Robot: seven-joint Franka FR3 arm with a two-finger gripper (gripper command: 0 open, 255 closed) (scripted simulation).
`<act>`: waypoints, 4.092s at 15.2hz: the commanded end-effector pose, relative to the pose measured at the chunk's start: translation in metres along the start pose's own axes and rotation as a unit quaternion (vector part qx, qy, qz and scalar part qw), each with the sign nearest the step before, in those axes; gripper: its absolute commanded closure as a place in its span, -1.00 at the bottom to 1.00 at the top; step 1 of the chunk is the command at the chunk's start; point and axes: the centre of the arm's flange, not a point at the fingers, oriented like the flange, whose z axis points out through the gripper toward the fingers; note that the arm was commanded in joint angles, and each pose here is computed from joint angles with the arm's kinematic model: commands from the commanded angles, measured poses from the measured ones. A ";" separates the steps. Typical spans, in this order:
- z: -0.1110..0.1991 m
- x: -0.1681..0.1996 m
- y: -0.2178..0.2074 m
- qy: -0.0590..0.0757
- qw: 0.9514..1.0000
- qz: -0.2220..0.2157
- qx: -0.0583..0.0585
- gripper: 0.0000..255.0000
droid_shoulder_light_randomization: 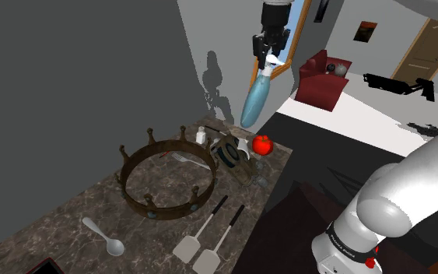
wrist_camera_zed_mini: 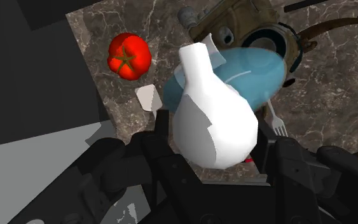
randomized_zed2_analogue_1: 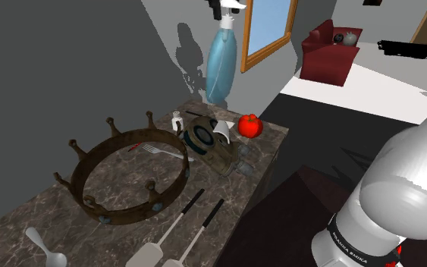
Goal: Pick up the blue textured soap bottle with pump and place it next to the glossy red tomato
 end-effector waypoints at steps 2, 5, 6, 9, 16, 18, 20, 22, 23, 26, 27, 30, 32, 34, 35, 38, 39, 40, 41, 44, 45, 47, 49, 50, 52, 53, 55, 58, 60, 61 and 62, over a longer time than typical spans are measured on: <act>-0.008 -0.015 0.035 0.000 1.000 -0.001 0.000 1.00; -0.016 -0.030 0.071 0.000 1.000 -0.001 0.000 1.00; -0.019 -0.035 0.083 0.000 1.000 -0.001 0.000 1.00; -0.026 -0.050 0.119 0.000 1.000 -0.001 0.000 1.00; -0.028 -0.074 0.174 0.000 1.000 -0.001 0.000 1.00; -0.018 -0.075 0.172 0.000 1.000 -0.001 0.000 1.00; -0.008 -0.075 0.171 0.000 1.000 -0.001 0.000 1.00; 0.003 -0.075 0.169 0.000 1.000 -0.001 0.000 1.00; 0.008 -0.075 0.168 0.000 1.000 -0.001 0.000 1.00; 0.024 -0.075 0.165 0.000 1.000 -0.001 0.000 1.00; 0.029 -0.076 0.164 0.000 1.000 -0.001 0.000 1.00; 0.044 -0.076 0.161 0.000 1.000 -0.001 0.000 1.00; 0.055 -0.076 0.159 0.000 1.000 -0.001 0.000 1.00; 0.065 -0.076 0.157 0.000 1.000 -0.001 0.000 1.00; 0.070 -0.076 0.156 0.000 1.000 -0.001 0.000 1.00; 0.086 -0.077 0.153 0.000 1.000 -0.001 0.000 1.00; 0.091 -0.077 0.152 0.000 1.000 -0.001 0.000 1.00; 0.096 -0.077 0.151 0.000 1.000 -0.001 0.000 1.00; 0.101 -0.077 0.151 0.000 1.000 -0.001 0.000 1.00; 0.117 -0.077 0.148 0.000 1.000 -0.001 0.000 1.00; 0.122 -0.078 0.147 0.000 1.000 -0.001 0.000 1.00; 0.133 -0.078 0.145 0.000 1.000 -0.001 0.000 1.00; 0.143 -0.078 0.143 0.000 1.000 -0.001 0.000 1.00; 0.148 -0.078 0.142 0.000 1.000 -0.001 0.000 1.00; 0.158 -0.078 0.140 0.000 1.000 -0.001 0.000 1.00; 0.164 -0.078 0.139 0.000 1.000 -0.001 0.000 1.00; 0.174 -0.079 0.137 0.000 1.000 -0.001 0.000 1.00; 0.190 -0.079 0.134 0.000 1.000 -0.001 0.000 1.00; 0.200 -0.079 0.132 0.000 1.000 -0.001 0.000 1.00; 0.205 -0.079 0.131 0.000 1.000 -0.001 0.000 1.00; 0.210 -0.079 0.130 0.000 1.000 -0.001 0.000 1.00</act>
